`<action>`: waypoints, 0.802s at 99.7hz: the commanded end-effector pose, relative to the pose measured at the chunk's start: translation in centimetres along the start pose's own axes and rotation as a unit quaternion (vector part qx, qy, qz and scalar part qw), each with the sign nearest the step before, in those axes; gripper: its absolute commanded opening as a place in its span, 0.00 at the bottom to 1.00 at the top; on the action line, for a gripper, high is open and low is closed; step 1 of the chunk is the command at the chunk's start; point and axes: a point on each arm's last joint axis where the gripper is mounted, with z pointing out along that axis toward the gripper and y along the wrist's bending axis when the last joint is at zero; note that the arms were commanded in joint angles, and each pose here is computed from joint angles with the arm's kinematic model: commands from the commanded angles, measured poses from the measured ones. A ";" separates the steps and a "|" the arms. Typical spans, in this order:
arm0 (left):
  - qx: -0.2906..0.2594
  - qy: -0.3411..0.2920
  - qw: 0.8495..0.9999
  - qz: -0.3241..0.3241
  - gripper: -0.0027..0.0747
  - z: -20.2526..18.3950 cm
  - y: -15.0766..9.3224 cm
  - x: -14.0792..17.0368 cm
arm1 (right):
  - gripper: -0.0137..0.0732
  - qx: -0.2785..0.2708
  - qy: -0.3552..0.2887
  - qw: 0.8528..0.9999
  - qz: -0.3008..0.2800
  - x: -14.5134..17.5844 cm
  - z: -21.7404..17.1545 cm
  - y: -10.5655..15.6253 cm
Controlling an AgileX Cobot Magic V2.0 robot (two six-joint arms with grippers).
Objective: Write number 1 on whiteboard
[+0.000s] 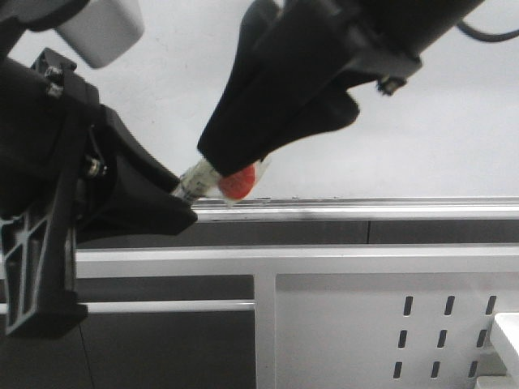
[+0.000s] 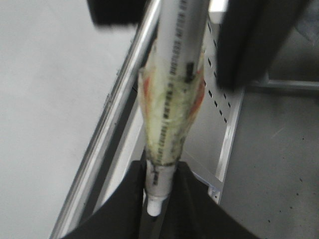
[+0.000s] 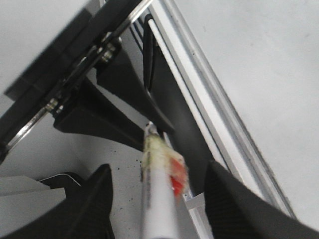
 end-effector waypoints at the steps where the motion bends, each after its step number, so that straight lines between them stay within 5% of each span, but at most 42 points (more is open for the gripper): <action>1: -0.014 -0.061 0.998 0.001 0.01 -0.8 0.7 -2.1 | 0.57 0.025 -0.036 0.999 -0.009 -1.6 -0.7 -0.6; 28: -0.014 -0.061 0.998 0.002 0.01 -0.8 0.7 -2.1 | 0.53 0.026 -0.037 0.999 -0.009 -1.7 -0.6 -0.7; 38: -0.014 -0.059 0.998 0.001 0.01 -0.8 0.7 -2.0 | 0.39 0.025 -0.037 0.999 -0.009 -1.7 -0.6 -0.6; 49: -0.014 -0.059 0.998 0.002 0.01 -0.8 0.7 -2.0 | 0.07 0.029 -0.028 0.999 -0.026 -1.5 -0.6 -0.7; 60: -0.014 -0.059 0.998 0.002 0.02 -0.8 0.7 -2.0 | 0.08 0.033 -0.032 0.999 -0.026 -1.6 -0.6 -0.8; 69: -0.015 -0.061 0.998 0.000 0.15 -0.9 0.7 -2.1 | 0.08 0.032 -0.030 0.999 -0.027 -1.5 -0.6 -0.8; 80: -0.022 -0.073 0.997 -0.009 0.46 -1.5 0.9 -2.4 | 0.08 0.030 -0.025 0.999 -0.029 -1.5 -0.6 -0.7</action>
